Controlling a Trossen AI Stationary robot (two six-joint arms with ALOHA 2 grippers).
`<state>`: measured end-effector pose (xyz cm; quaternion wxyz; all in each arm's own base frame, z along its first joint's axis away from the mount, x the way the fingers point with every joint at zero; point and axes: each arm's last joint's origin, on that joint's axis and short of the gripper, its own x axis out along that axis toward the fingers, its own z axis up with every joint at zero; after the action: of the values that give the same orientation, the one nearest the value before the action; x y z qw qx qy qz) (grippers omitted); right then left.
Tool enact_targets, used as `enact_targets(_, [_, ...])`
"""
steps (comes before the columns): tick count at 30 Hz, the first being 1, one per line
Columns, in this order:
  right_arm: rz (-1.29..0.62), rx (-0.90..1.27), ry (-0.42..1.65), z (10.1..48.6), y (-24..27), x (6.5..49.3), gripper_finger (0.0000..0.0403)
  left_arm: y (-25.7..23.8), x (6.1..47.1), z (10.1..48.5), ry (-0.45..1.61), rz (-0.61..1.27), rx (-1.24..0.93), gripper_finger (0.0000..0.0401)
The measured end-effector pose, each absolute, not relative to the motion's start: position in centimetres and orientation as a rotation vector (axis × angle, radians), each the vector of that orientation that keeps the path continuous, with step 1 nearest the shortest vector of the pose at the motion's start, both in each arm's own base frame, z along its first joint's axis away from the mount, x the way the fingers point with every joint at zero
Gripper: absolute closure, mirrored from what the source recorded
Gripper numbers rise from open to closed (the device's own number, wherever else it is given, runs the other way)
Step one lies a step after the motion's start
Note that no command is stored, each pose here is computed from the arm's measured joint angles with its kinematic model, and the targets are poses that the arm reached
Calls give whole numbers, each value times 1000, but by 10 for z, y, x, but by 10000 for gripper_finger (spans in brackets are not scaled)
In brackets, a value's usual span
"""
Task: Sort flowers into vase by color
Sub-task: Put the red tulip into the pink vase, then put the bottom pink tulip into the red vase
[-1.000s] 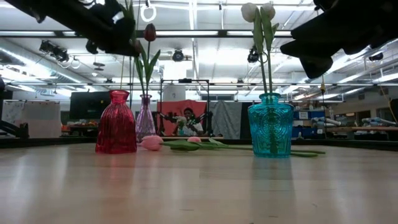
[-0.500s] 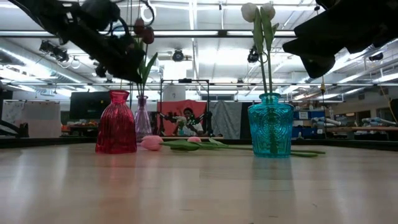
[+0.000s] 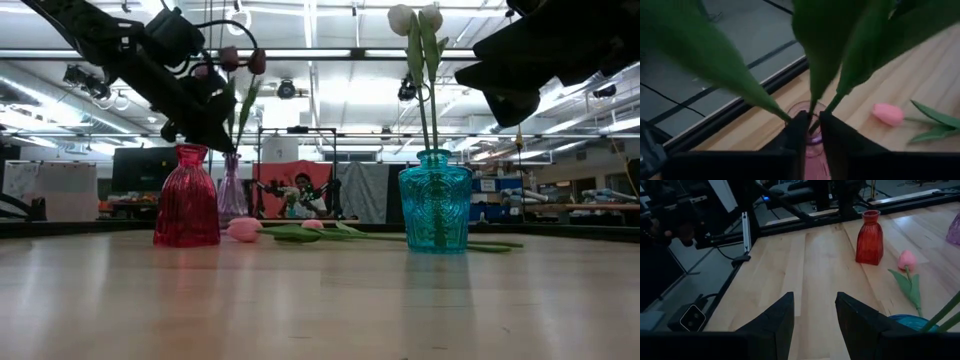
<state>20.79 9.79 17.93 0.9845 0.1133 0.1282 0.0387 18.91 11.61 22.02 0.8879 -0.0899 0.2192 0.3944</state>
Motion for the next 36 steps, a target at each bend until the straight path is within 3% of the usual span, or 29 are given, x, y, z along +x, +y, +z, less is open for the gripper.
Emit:
enact_targets(4, [72, 233, 259, 179, 98, 208, 246, 112, 189, 229, 512, 777, -170, 289])
enact_targets(8, [70, 237, 259, 179, 98, 208, 246, 105, 186, 240, 577, 742, -153, 268])
enact_targets(22, [38, 260, 307, 182, 93, 201, 248, 63, 159, 275, 462, 729, 5, 265])
enact_targets(30, [-114, 340, 612, 162, 80, 178, 252, 34, 154, 274, 403, 661, -20, 265])
enact_targets(36, [-223, 260, 725, 141, 79, 178, 253, 16, 168, 258, 345, 579, -47, 265])
